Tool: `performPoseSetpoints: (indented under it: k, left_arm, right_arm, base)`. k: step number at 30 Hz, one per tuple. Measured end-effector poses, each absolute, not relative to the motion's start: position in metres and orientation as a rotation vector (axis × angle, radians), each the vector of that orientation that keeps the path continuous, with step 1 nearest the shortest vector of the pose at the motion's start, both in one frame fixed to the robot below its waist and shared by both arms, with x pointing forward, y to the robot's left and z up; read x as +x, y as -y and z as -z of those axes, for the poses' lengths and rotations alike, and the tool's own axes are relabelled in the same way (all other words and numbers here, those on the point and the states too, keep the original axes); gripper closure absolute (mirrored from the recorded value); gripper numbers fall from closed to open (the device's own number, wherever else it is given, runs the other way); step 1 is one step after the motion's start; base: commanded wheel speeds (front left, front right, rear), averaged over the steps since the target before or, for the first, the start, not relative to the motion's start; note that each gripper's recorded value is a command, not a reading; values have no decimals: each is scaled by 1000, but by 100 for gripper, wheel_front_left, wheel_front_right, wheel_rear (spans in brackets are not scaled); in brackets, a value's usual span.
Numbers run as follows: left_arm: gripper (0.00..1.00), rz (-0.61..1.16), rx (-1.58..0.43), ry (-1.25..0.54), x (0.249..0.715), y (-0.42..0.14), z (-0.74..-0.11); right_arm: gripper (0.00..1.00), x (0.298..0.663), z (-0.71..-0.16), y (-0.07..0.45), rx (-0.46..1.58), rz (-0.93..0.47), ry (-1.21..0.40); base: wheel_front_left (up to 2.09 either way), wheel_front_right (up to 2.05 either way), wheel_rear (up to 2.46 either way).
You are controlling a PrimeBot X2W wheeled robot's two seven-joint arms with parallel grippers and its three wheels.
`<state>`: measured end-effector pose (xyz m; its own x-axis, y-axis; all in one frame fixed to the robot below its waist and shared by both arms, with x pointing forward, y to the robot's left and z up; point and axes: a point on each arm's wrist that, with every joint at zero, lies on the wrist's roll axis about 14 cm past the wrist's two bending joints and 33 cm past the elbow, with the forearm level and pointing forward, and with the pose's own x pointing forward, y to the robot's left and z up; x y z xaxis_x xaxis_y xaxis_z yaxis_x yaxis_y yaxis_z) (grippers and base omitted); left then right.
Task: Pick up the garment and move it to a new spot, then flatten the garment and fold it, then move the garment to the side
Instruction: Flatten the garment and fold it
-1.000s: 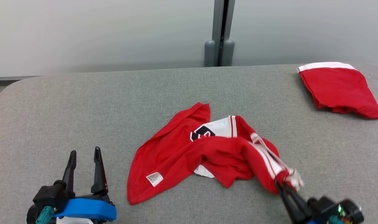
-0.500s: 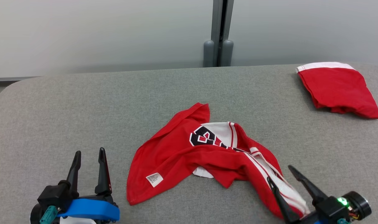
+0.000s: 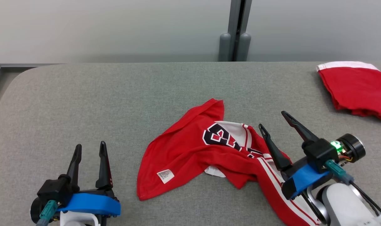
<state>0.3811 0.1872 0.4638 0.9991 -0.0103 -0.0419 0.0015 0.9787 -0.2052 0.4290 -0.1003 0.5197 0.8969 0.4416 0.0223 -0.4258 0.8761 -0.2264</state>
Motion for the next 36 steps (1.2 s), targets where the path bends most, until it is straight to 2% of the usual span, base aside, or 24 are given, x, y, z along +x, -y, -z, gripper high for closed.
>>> performPoseSetpoints:
  k: [6, 15, 16, 17, 21, 26, 36]
  left_arm:
    - [0, -16, -211, -47, 381, -195, -462]
    - [0, -49, -213, -56, 381, -206, -458]
    - [0, -52, -213, -59, 381, -206, -457]
    - [0, -53, -213, -61, 381, -207, -457]
    - [0, -54, -213, -63, 381, -207, -456]
    - [0, -46, -213, -48, 382, -205, -461]
    - [0, -5, -207, -20, 380, -192, -471]
  right_arm:
    - [0, 448, -490, 85, -253, -492, -48]
    - [0, 452, -418, 88, -308, -505, -293]
    - [19, 453, -414, 89, -309, -504, -306]
    - [100, 455, -411, 89, -310, -502, -316]
    - [100, 467, -418, 92, -304, -480, -298]
    - [100, 487, -460, 97, -258, -435, -147]
    - [100, 481, -543, 98, -175, -400, 120]
  base:
    - [0, 0, 0]
    - [0, 0, 0]
    - [0, 0, 0]
    - [0, 0, 0]
    - [0, 0, 0]
    - [0, 0, 0]
    - [0, 0, 0]
